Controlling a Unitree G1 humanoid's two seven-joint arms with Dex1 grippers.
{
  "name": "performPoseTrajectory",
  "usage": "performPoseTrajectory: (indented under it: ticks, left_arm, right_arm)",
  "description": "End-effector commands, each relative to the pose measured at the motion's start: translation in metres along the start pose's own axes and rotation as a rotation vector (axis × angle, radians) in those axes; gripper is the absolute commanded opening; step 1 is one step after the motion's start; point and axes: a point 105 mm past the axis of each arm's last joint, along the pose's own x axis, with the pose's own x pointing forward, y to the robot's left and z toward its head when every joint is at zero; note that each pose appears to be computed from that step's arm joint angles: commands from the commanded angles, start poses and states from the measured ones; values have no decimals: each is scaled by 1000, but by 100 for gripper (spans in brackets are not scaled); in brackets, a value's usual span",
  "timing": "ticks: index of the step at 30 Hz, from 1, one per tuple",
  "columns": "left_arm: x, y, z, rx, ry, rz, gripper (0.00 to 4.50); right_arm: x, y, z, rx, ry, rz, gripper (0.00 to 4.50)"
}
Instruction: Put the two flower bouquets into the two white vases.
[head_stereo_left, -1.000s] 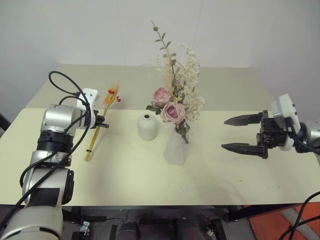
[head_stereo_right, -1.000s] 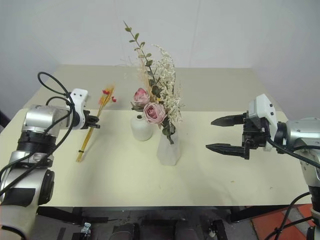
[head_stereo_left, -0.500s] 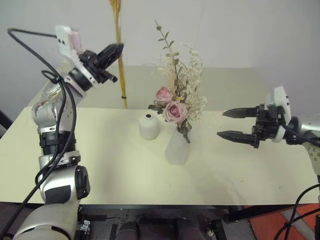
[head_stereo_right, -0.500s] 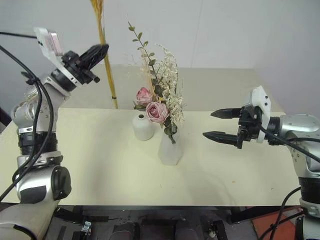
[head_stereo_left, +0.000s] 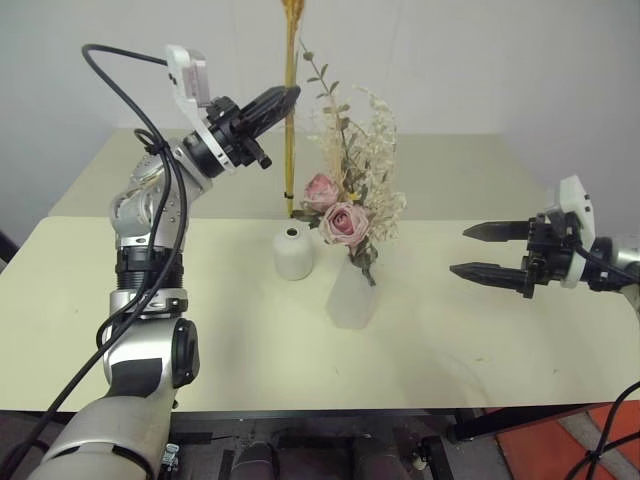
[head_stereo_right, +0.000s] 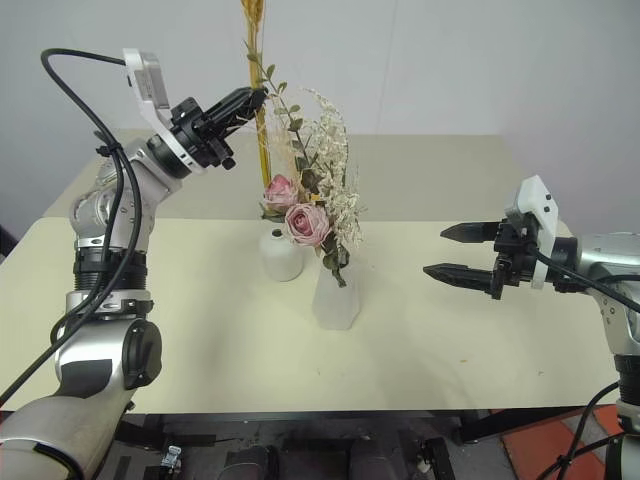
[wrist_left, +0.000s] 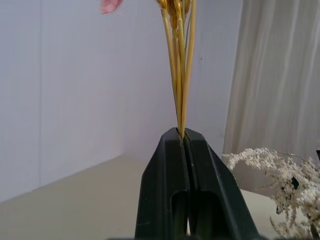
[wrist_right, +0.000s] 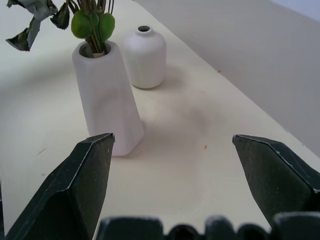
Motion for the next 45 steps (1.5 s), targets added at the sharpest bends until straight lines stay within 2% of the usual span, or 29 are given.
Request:
performPoseTrajectory:
  ticks: [1,15,26,37,45]
  left_arm:
    - [1,-2,6,88,-27,-24,6]
    - [-2,-1,-32,88,25,-22,6]
    - [-4,3,-38,73,24,-1,6]
    - [9,-2,-24,76,-11,-44,6]
    - [7,0,-33,69,10,-39,6]
  right_arm:
    - [-11,1,16,-63,-30,-30,450]
    - [-15,5,20,-60,-48,-41,450]
    - [-15,6,19,-59,-49,-52,450]
    - [-12,10,19,-56,-58,-55,450]
    - [-13,11,18,-51,-59,-63,450]
